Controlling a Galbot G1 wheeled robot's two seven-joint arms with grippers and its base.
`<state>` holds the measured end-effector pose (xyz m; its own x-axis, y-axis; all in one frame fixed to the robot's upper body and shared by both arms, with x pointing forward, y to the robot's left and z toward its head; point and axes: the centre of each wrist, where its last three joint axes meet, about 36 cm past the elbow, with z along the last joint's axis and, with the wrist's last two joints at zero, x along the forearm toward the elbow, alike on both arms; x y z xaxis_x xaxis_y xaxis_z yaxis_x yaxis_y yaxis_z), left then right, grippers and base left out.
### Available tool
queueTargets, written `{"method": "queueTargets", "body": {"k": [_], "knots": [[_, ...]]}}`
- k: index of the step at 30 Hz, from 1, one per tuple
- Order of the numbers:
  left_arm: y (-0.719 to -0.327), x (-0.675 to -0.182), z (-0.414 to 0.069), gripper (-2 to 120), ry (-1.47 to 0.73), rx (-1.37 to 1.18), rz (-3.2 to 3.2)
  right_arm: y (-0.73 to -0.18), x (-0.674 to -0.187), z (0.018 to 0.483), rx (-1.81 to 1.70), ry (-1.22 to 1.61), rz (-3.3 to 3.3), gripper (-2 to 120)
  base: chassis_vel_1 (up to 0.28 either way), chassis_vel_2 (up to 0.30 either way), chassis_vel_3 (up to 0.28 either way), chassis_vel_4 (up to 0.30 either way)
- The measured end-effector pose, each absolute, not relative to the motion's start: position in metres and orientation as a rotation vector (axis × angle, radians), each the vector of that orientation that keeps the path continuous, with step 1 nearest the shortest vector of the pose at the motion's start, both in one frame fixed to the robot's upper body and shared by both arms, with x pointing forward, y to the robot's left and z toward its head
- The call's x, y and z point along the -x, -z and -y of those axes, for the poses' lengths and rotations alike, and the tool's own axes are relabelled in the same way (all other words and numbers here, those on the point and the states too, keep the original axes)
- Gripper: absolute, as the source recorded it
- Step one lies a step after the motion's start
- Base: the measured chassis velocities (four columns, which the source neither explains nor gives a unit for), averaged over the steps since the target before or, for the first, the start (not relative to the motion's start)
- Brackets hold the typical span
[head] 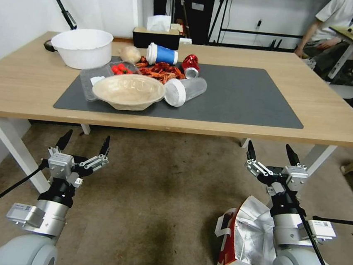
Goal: Pick up the food delivery bag from the floor and place it on the table.
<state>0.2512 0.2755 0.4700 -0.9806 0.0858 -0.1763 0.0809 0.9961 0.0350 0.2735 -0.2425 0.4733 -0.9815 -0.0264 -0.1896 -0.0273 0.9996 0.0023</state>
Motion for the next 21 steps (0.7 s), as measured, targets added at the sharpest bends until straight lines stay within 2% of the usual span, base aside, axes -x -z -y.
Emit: {"method": "queueTargets", "body": {"k": [21], "knots": [[-0.4663, -0.2537, -0.2743, 100, -0.028, -0.136, -2.962, -0.4684, -0.2747, 0.2430, 0.034, -0.009, -2.961, 100, 0.000, 0.000, 0.000, 0.000]]}}
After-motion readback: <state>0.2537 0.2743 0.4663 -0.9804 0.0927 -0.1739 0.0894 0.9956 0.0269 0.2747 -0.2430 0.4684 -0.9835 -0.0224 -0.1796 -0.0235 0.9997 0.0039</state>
